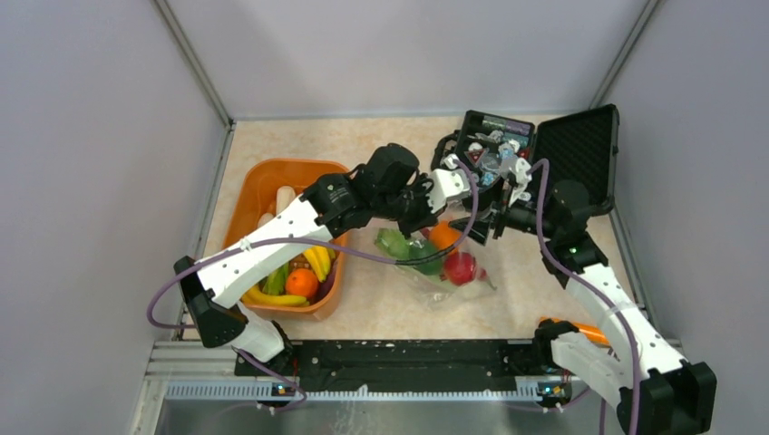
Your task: Place the food in the zip-top bag and seal the zipper
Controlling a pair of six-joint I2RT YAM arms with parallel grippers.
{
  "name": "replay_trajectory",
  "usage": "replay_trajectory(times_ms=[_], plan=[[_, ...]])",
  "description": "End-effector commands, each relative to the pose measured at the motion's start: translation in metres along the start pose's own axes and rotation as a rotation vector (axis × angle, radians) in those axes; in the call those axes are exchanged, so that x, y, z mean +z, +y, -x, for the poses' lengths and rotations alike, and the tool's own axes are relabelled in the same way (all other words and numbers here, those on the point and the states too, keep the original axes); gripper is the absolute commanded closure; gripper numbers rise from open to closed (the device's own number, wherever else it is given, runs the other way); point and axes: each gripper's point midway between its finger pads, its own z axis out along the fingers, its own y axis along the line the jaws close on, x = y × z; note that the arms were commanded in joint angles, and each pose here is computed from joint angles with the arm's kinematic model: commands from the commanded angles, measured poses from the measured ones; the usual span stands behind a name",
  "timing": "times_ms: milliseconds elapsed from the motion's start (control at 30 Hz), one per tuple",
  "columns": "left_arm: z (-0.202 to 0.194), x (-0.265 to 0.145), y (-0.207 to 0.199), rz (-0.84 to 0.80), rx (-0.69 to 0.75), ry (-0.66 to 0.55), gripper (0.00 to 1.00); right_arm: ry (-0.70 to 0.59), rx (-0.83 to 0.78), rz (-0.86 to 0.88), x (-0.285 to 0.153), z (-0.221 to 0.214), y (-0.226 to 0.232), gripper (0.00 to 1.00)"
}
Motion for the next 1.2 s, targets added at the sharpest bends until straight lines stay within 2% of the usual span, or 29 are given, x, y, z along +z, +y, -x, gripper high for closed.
replay_trajectory(times_ms=[0,233,300,367,467,567,800,933,1033,1100,1167], plan=[[0.023,-0.012,-0.003,0.010,0.051,-0.087,1.00,0.017,-0.075,0.100,0.009,0.019,0.004,0.37],[0.020,-0.012,-0.005,0.010,0.068,-0.077,1.00,0.034,-0.095,0.181,0.008,0.028,0.001,0.34],[0.020,-0.012,-0.004,0.013,0.071,-0.076,1.00,0.043,-0.082,0.228,0.008,0.028,0.007,0.40],[0.020,-0.012,-0.003,0.018,0.073,-0.076,1.00,0.054,-0.092,0.248,0.008,0.024,0.007,0.50],[0.021,-0.013,-0.004,0.014,0.076,-0.080,1.00,0.046,-0.090,0.243,0.009,0.021,0.006,0.54],[0.023,-0.013,-0.006,0.005,0.082,-0.086,1.00,0.028,-0.054,0.246,0.011,0.021,0.006,0.50],[0.023,-0.013,-0.008,0.001,0.091,-0.088,1.00,0.039,-0.017,0.287,0.016,0.018,0.003,0.51],[0.023,-0.013,-0.007,0.005,0.091,-0.087,1.00,0.047,-0.020,0.292,0.016,0.015,0.002,0.62],[0.022,-0.013,-0.007,0.004,0.092,-0.085,1.00,0.046,-0.026,0.296,0.015,0.015,0.003,0.79],[0.022,-0.013,-0.007,0.005,0.092,-0.084,1.00,0.040,-0.022,0.314,0.015,0.017,0.007,0.83],[0.021,-0.012,-0.007,0.006,0.092,-0.080,1.00,0.030,-0.025,0.327,0.014,0.020,0.010,0.91]])
